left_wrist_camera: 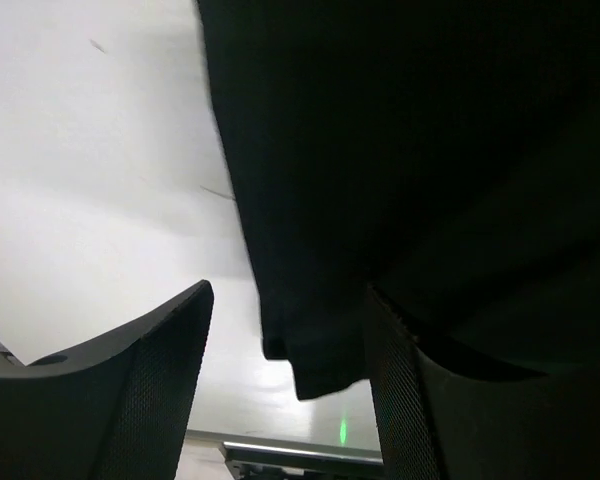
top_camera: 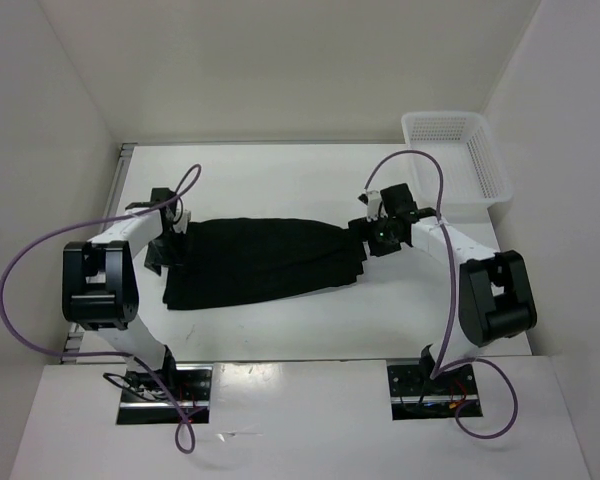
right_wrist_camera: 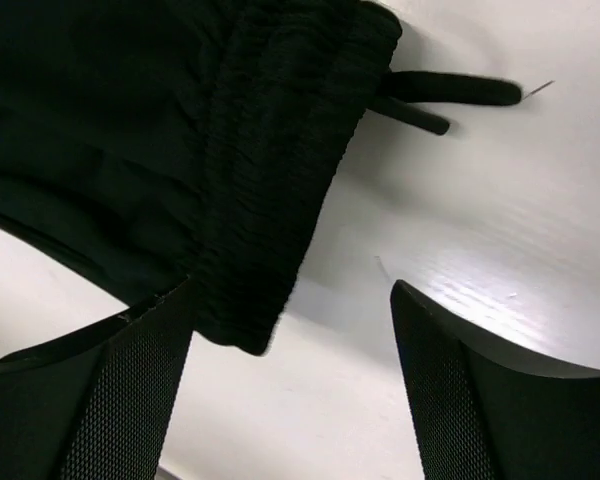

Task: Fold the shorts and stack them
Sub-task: Fold the shorts

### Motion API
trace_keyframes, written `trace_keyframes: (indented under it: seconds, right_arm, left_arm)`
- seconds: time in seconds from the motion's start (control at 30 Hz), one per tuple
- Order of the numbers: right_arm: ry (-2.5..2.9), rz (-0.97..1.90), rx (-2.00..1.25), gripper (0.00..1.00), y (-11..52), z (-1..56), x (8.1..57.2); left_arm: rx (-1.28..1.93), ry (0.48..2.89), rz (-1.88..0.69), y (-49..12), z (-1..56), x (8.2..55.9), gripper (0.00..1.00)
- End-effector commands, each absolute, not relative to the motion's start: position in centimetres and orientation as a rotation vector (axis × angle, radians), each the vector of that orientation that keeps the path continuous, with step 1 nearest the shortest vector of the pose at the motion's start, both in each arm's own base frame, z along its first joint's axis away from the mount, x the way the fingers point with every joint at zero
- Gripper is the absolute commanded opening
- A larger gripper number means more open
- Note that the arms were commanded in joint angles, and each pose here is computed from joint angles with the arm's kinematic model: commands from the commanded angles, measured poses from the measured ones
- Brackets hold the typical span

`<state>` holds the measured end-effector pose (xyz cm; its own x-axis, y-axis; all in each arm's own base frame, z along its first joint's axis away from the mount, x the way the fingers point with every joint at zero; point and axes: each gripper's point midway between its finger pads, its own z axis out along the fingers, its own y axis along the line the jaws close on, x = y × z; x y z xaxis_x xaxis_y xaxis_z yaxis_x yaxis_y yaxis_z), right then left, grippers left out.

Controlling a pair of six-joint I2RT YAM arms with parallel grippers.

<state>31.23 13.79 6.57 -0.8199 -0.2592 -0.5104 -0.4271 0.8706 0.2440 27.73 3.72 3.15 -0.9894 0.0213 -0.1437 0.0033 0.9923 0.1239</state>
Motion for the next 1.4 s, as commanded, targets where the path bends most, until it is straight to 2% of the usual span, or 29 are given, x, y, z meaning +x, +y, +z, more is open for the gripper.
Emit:
trace_keyframes:
  seconds: [0.0, 0.1, 0.27, 0.43, 0.57, 0.67, 0.7, 0.77, 0.8, 0.97, 1.1, 1.37]
  right_arm:
    - [2.559, 0.597, -0.239, 0.82, 15.6, 7.9, 32.1]
    - [2.610, 0.585, -0.205, 0.78, 15.5, 6.2, 31.9]
    - [2.696, 0.599, -0.238, 0.77, 16.3, 3.8, 30.4]
    - [2.753, 0.595, -0.247, 0.74, 17.5, 1.6, 29.5]
    - [2.785, 0.591, -0.223, 0.66, 18.2, 0.5, 29.2]
    - [2.795, 0.565, -0.216, 0.42, 18.0, -0.3, 29.4]
    - [2.795, 0.550, -0.213, 0.26, 17.8, -0.3, 29.4]
    - [2.777, 0.503, -0.238, 0.14, 17.3, -0.2, 29.8]
    - [2.755, 0.505, -0.257, 0.03, 17.4, 0.5, 30.2]
    - [2.726, 0.416, -0.149, 0.00, 12.0, 3.1, 33.0]
    - [2.720, 0.299, -0.247, 0.00, 8.2, 4.7, 33.7]
    - [2.659, 0.252, -0.316, 0.00, 7.6, 6.4, 33.8]
  left_arm:
    - [-0.007, 2.918, 0.143, 3.9, 4.1, 30.5, 0.69]
    - [-0.004, 2.970, 0.140, 3.9, 2.6, 30.1, 0.70]
    - [-0.013, 3.060, 0.149, 4.2, 0.4, 28.0, 0.70]
    - [-0.040, 3.091, 0.164, 4.8, -0.7, 27.7, 0.62]
    - [-0.039, 3.100, 0.135, 4.5, -0.9, 27.6, 0.55]
    - [-0.038, 3.110, 0.134, 4.5, -1.2, 27.5, 0.48]
    - [-0.038, 3.110, 0.134, 4.5, -1.2, 27.5, 0.48]
    - [-0.039, 3.100, 0.121, 4.3, -1.0, 27.6, 0.48]
    - [-0.039, 3.090, 0.122, 4.4, -0.7, 27.8, 0.50]
    - [-0.043, 3.027, 0.142, 4.7, 1.0, 29.7, 0.53]
    - [-0.004, 2.997, 0.159, 4.2, 2.2, 31.0, 0.56]
    - [0.171, 2.855, 0.140, -0.1, 6.4, 36.2, 0.59]
